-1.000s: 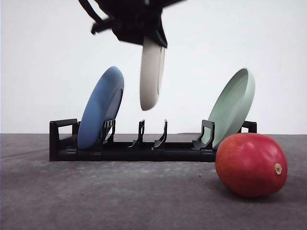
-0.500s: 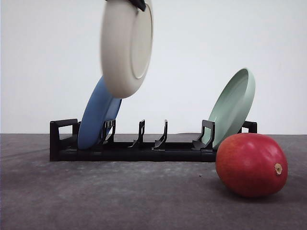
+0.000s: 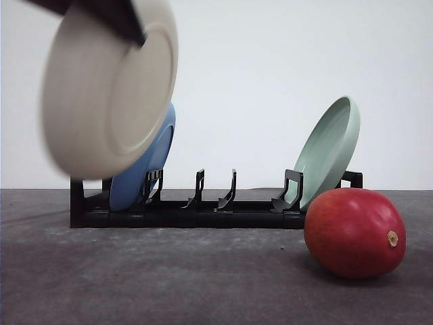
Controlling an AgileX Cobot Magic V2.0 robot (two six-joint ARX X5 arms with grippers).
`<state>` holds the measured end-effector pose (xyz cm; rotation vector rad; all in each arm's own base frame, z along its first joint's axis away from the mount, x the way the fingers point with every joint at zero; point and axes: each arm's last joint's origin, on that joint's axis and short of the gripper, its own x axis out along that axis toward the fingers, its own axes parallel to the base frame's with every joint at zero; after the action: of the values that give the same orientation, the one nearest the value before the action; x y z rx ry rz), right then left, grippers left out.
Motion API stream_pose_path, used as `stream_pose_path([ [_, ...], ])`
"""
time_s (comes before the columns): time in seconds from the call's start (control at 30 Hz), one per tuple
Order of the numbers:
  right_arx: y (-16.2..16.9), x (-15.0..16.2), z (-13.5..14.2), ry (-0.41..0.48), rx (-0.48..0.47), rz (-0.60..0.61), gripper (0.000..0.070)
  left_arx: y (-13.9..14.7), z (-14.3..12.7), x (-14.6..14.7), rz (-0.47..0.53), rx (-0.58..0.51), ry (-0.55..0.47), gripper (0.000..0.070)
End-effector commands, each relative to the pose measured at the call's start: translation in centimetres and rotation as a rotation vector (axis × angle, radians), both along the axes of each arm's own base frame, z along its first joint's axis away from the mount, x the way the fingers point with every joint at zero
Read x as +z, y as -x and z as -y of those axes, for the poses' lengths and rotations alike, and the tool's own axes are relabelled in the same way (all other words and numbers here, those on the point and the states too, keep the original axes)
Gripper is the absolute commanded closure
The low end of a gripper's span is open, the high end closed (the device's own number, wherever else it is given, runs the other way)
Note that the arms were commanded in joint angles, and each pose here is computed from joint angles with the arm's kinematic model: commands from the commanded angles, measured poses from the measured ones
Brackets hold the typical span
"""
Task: Place pomegranate in white plate
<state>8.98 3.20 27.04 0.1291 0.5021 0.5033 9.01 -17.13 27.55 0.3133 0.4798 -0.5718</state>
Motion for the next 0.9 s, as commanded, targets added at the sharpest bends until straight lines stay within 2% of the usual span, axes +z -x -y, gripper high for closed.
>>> stream_pose_path([
  [0.0, 0.0, 0.6, 0.0, -0.004, 0.005, 0.026, 0.0352, 0.4, 0.5, -0.3, 0.047, -0.084, -0.125, 0.0690],
  [0.17, 0.0, 0.7, 0.0, -0.004, 0.004, 0.027, 0.0352, 1.1, 1.7, -2.1, 0.096, -0.280, -0.423, 0.0690],
  [0.33, 0.0, 0.6, 0.0, -0.004, 0.004, 0.027, 0.0352, 0.9, 3.6, -4.1, 0.120, -0.407, -0.623, 0.0690],
  [0.6, 0.0, 0.7, 0.0, -0.004, 0.004, 0.027, 0.0352, -0.1, 7.4, -6.7, 0.140, -0.542, -0.833, 0.0690],
  [0.87, 0.0, 0.6, 0.0, -0.003, 0.004, 0.027, 0.0352, -0.7, 9.8, -7.8, 0.119, -0.571, -0.911, 0.0684],
])
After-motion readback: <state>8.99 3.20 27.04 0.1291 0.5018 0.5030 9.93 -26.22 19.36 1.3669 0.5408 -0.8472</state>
